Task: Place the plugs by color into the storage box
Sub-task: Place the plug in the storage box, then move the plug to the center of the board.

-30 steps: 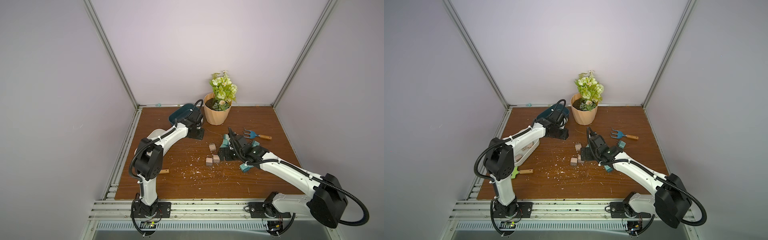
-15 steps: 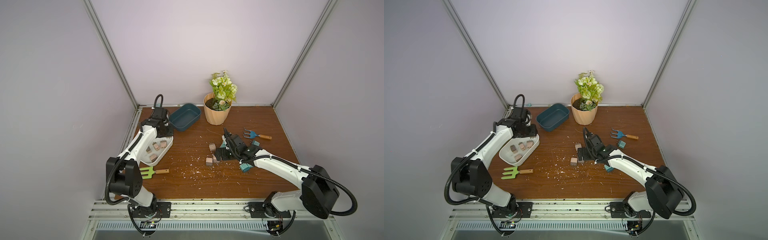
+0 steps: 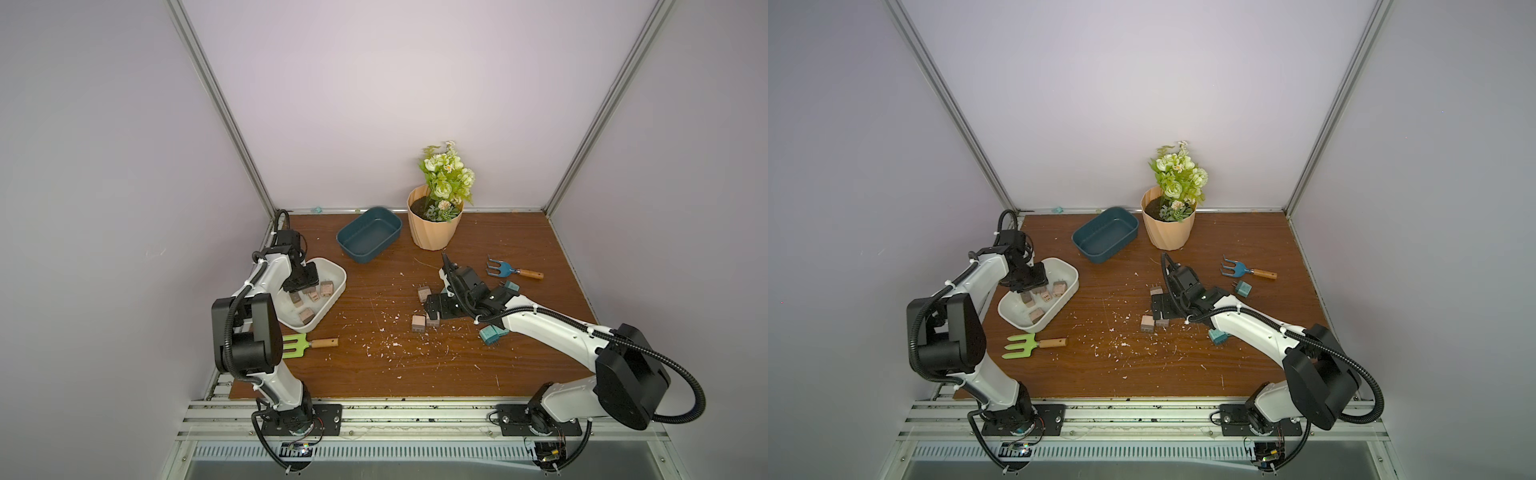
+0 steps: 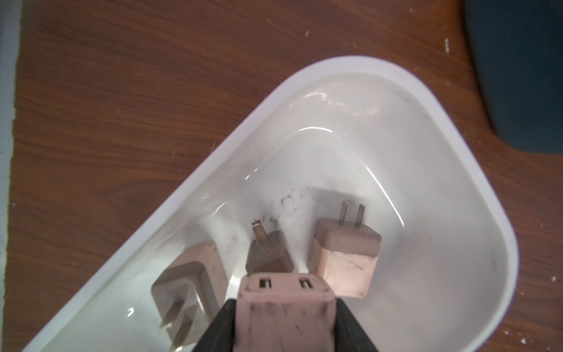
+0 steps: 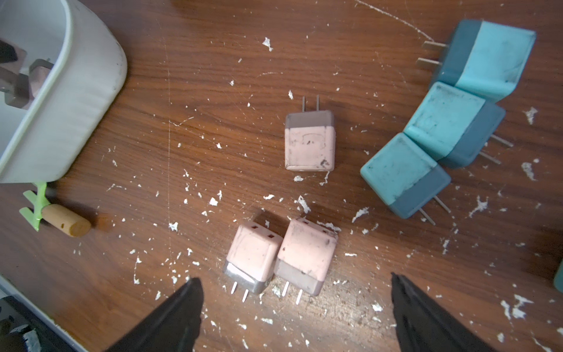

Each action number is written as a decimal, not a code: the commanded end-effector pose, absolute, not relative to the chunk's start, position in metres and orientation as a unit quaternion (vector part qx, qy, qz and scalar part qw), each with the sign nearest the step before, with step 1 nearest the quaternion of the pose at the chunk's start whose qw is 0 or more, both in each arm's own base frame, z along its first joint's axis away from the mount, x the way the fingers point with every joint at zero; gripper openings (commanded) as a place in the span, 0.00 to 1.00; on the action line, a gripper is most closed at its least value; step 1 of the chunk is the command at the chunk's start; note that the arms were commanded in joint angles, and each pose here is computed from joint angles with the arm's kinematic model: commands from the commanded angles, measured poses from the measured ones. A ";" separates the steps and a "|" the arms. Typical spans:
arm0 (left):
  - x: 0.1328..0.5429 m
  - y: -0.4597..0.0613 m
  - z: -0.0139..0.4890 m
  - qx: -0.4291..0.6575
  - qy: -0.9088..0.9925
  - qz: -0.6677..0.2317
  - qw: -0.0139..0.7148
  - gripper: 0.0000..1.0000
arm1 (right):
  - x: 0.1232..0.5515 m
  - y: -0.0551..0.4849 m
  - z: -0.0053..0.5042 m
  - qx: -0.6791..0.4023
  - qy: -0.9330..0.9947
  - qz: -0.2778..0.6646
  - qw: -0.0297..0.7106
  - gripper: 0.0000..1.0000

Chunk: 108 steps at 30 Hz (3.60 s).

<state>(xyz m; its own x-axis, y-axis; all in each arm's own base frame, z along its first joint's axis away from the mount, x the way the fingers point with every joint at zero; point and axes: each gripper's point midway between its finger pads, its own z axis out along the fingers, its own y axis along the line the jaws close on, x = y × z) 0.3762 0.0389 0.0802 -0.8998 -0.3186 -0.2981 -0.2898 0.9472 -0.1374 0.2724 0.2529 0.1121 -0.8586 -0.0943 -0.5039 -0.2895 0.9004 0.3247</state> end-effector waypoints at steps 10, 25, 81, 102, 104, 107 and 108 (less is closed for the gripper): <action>0.425 0.050 0.067 -0.189 0.962 -0.046 0.190 0.34 | 0.266 0.248 0.126 -0.095 0.941 0.198 0.259 0.98; 0.432 0.043 0.017 -0.187 0.971 -0.022 0.144 0.30 | 0.261 0.243 0.128 -0.083 0.944 0.188 0.258 0.98; 0.354 -0.324 0.052 -0.108 0.983 -0.145 0.042 0.98 | 0.266 0.177 0.149 -0.018 0.929 0.196 0.313 0.98; 0.348 -0.290 0.041 -0.068 0.995 -0.039 0.058 0.80 | 0.265 0.177 0.145 0.005 0.925 0.211 0.316 0.99; 0.347 -0.287 0.045 -0.067 0.995 -0.036 0.064 0.79 | 0.265 0.179 0.144 0.005 0.925 0.213 0.314 0.98; 0.348 -0.282 0.052 -0.062 0.995 -0.031 0.077 0.77 | 0.266 0.180 0.144 0.006 0.925 0.215 0.313 0.98; 0.350 -0.281 0.056 -0.060 0.994 -0.030 0.084 0.77 | 0.267 0.180 0.144 0.005 0.925 0.215 0.313 0.98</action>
